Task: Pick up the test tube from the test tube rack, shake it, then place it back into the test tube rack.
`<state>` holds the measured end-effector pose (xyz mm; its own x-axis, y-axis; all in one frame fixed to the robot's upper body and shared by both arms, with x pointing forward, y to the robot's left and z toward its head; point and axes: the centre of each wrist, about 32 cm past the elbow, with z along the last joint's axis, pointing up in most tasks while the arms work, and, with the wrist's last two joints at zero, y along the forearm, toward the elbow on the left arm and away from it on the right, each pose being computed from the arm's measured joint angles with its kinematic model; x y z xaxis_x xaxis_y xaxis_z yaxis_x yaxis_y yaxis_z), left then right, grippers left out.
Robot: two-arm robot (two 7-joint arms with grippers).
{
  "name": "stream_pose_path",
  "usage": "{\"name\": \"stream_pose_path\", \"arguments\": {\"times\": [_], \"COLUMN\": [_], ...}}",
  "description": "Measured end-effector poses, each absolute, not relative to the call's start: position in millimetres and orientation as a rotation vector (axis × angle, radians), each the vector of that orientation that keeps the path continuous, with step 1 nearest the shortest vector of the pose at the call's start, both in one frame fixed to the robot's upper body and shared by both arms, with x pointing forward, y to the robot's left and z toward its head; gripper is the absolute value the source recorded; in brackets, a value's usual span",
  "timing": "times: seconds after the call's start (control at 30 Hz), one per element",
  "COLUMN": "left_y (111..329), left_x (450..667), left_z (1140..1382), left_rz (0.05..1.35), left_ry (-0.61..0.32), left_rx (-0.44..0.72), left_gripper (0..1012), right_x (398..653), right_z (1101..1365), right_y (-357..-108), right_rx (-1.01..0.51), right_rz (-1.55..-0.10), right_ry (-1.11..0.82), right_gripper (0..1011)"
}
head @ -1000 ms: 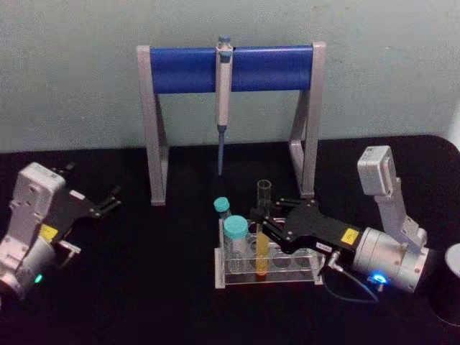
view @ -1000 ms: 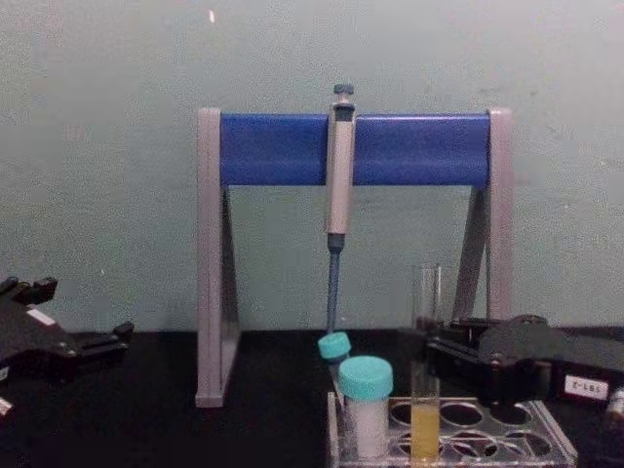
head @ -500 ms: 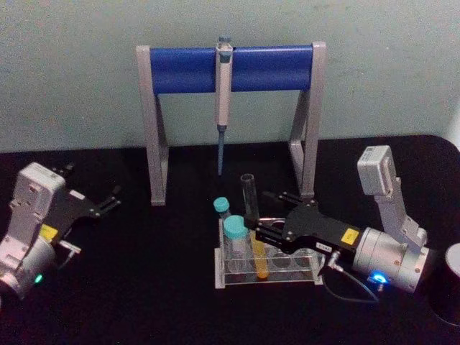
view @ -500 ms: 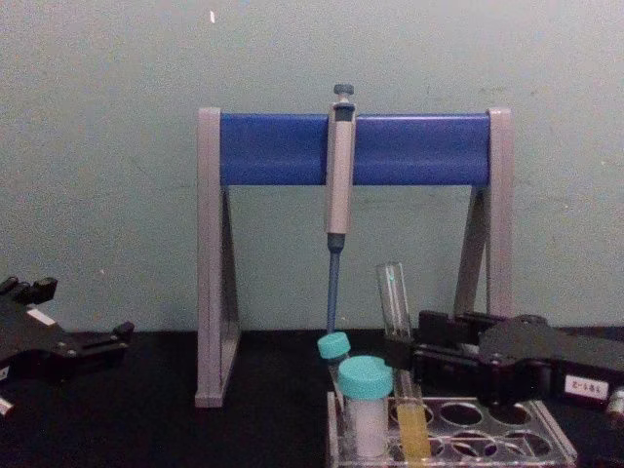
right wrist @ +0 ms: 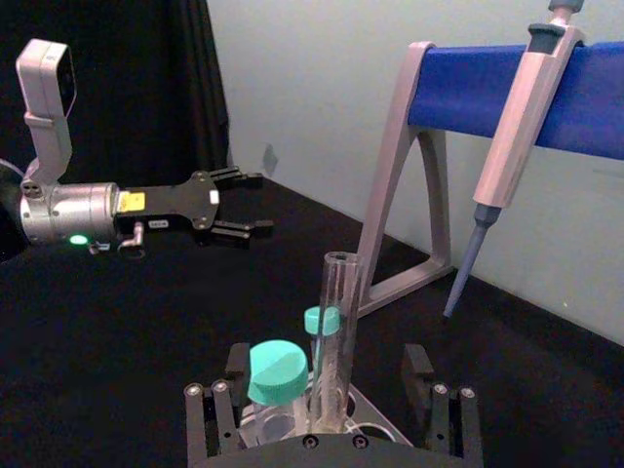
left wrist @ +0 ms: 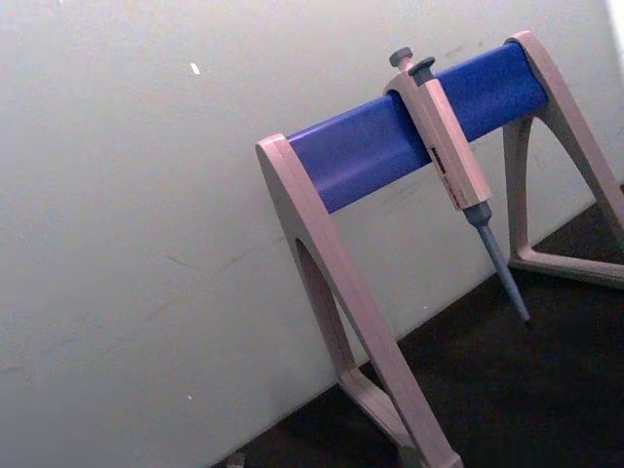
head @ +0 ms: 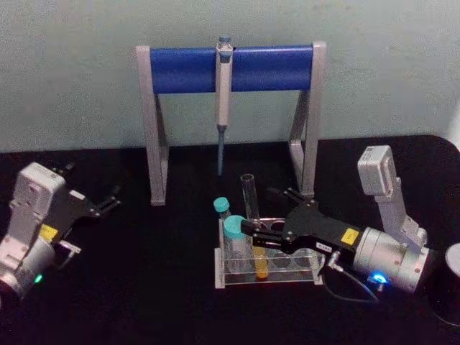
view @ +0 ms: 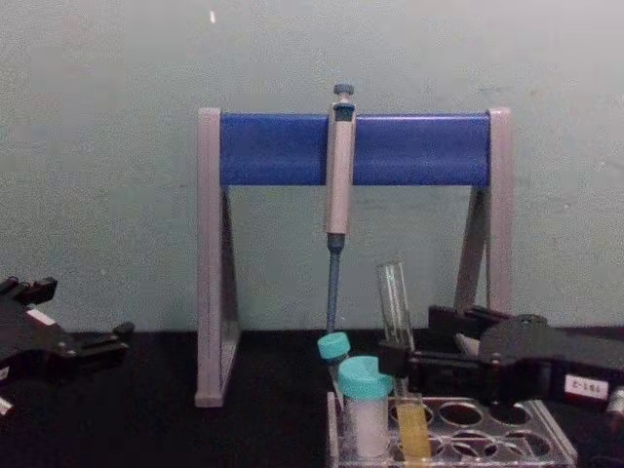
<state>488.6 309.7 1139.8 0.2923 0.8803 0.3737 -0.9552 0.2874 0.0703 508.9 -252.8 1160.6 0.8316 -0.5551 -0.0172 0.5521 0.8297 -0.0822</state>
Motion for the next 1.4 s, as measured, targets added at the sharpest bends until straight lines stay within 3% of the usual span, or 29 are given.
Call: {"name": "stream_pose_path", "arguments": {"times": [0.5, 0.8, 1.1, 1.4], "left_y": [310, 310, 310, 310], "left_x": [489, 489, 489, 489], "left_z": [1140, 1140, 1140, 1140], "left_rz": [1.248, 1.248, 1.248, 1.248], "left_ry": [-0.285, -0.285, -0.285, -0.285], "left_rx": [0.304, 0.304, 0.304, 0.304], "left_gripper": [1001, 1001, 1001, 1001], "right_x": [509, 502, 490, 483], "right_z": [1164, 1183, 1189, 1167], "right_y": [-253, -256, -259, -256], "right_rx": [-0.059, 0.057, 0.171, 0.136], "right_rz": [-0.588, -0.624, -0.900, -1.208], "right_ry": [0.028, -0.048, -0.116, -0.109], "right_gripper": [1000, 1000, 1000, 1000]}}
